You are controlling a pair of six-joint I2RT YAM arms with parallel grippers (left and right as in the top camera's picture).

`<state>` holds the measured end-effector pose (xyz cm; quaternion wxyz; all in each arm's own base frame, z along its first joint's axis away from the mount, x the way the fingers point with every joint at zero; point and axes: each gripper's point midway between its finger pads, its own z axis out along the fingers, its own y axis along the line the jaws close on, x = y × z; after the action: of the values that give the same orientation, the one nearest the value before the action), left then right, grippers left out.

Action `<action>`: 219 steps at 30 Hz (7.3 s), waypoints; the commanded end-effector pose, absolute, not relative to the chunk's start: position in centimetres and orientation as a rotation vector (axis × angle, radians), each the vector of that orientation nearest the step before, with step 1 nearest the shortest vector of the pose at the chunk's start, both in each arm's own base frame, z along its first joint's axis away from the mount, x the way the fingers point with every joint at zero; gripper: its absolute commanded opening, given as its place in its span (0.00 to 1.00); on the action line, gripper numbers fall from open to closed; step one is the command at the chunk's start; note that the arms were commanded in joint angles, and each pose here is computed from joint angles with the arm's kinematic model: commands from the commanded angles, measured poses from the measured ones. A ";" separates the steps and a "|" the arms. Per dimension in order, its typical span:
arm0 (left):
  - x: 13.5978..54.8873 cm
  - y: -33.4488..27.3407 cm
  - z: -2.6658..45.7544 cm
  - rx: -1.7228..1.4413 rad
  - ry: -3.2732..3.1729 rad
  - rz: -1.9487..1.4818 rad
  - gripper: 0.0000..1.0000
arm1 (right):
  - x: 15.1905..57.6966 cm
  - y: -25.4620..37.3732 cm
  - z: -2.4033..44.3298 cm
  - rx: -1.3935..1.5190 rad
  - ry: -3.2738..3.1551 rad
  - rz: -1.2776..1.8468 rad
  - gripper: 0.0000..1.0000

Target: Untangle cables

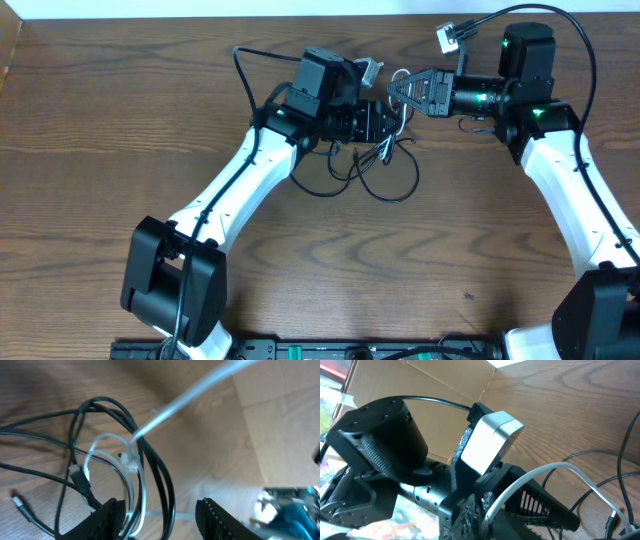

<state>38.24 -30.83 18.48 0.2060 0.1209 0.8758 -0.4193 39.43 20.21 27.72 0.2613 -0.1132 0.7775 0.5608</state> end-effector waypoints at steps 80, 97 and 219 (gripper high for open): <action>40.3 -19.3 26.4 0.017 2.324 -1.208 0.07 | 40.6 16.5 20.0 -0.093 2.425 0.986 0.65; 40.9 -20.6 36.7 0.211 1.918 -1.579 0.07 | 41.0 20.4 17.7 -0.103 2.459 1.087 0.75; 37.4 -16.6 19.8 -0.206 2.639 -0.802 0.08 | 41.5 -2.8 18.8 0.564 2.404 0.631 0.01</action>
<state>37.13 -17.63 19.13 0.1697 -0.0684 0.9364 -0.2996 41.57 -0.56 18.19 0.2654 0.2119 0.8978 0.2803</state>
